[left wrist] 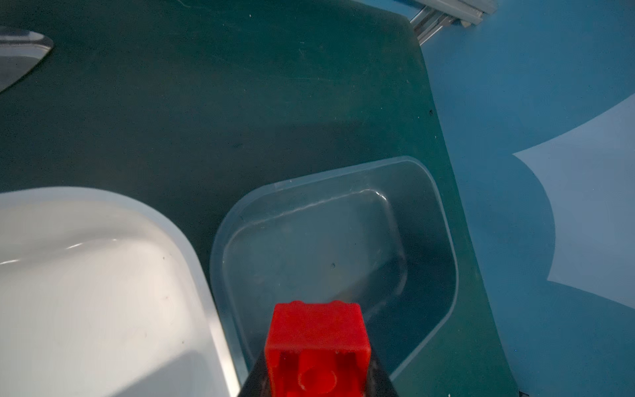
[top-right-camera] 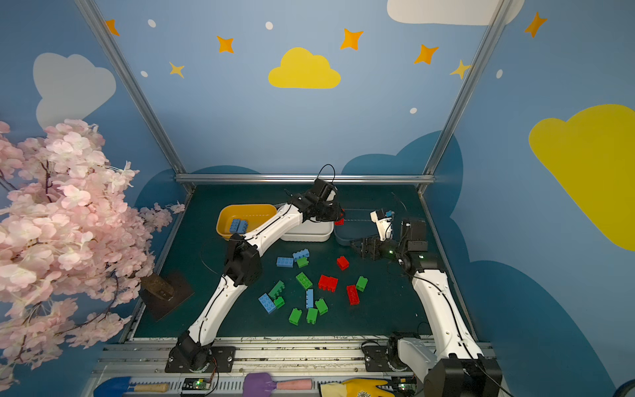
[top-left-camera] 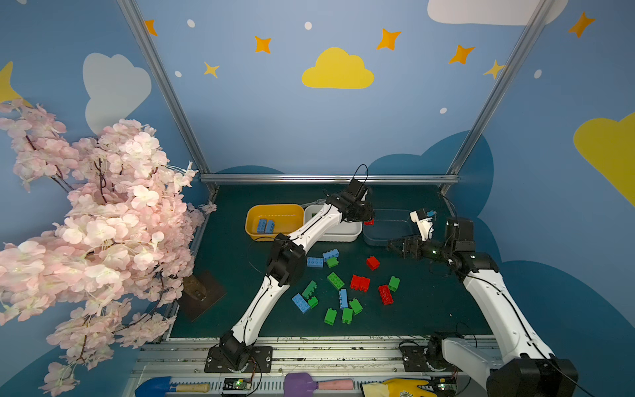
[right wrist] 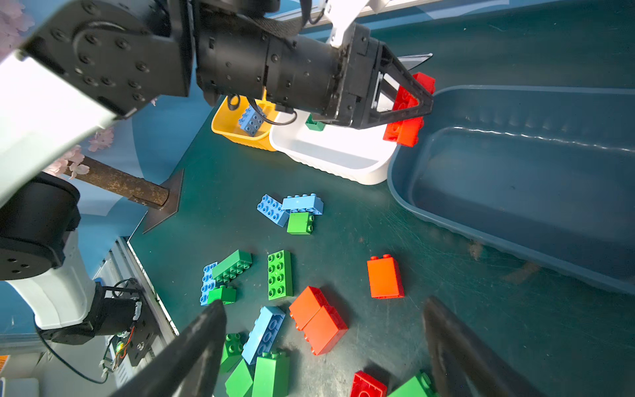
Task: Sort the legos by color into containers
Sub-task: 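Carry the red brick past the white bin to above the teal bin, then open the left gripper to drop the red brick into the teal bin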
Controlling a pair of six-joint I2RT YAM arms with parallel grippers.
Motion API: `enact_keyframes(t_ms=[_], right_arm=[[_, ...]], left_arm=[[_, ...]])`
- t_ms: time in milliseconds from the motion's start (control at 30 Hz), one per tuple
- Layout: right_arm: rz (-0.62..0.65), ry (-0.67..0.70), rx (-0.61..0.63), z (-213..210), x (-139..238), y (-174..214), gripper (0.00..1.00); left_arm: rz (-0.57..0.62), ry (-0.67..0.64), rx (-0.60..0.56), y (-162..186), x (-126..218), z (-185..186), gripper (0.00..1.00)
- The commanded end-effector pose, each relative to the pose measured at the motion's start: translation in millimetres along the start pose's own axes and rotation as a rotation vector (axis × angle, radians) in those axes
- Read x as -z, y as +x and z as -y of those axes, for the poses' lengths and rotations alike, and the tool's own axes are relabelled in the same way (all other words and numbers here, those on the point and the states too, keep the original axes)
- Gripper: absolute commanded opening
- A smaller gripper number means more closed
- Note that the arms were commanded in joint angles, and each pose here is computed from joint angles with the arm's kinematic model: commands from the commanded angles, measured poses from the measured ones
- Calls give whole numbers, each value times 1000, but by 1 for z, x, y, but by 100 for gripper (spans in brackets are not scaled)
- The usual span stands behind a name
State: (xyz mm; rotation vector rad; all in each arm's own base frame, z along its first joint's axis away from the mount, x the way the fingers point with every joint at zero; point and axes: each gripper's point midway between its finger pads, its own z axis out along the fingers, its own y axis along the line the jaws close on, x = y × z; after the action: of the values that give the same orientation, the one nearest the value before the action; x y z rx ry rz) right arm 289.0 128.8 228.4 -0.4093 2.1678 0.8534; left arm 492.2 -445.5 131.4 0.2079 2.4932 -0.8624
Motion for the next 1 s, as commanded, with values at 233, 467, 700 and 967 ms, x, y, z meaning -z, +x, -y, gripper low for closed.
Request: enact_keyframes(t_ms=[233,467,700,967], right_arm=[[8,19,-7,3,5,-3,88],[9,3,-8,0,5,-3,88],[-5,-16,3,-5,6,4,88],[-25,-103,34,-22,4,14,88]], left_arm=[[47,25,-14,-11,-5,8,42],[79,21,-52,-25,34,26,63],[-37,-100,-106,2,95,17,73],[-191,-293,-87,87,171,-39,75]])
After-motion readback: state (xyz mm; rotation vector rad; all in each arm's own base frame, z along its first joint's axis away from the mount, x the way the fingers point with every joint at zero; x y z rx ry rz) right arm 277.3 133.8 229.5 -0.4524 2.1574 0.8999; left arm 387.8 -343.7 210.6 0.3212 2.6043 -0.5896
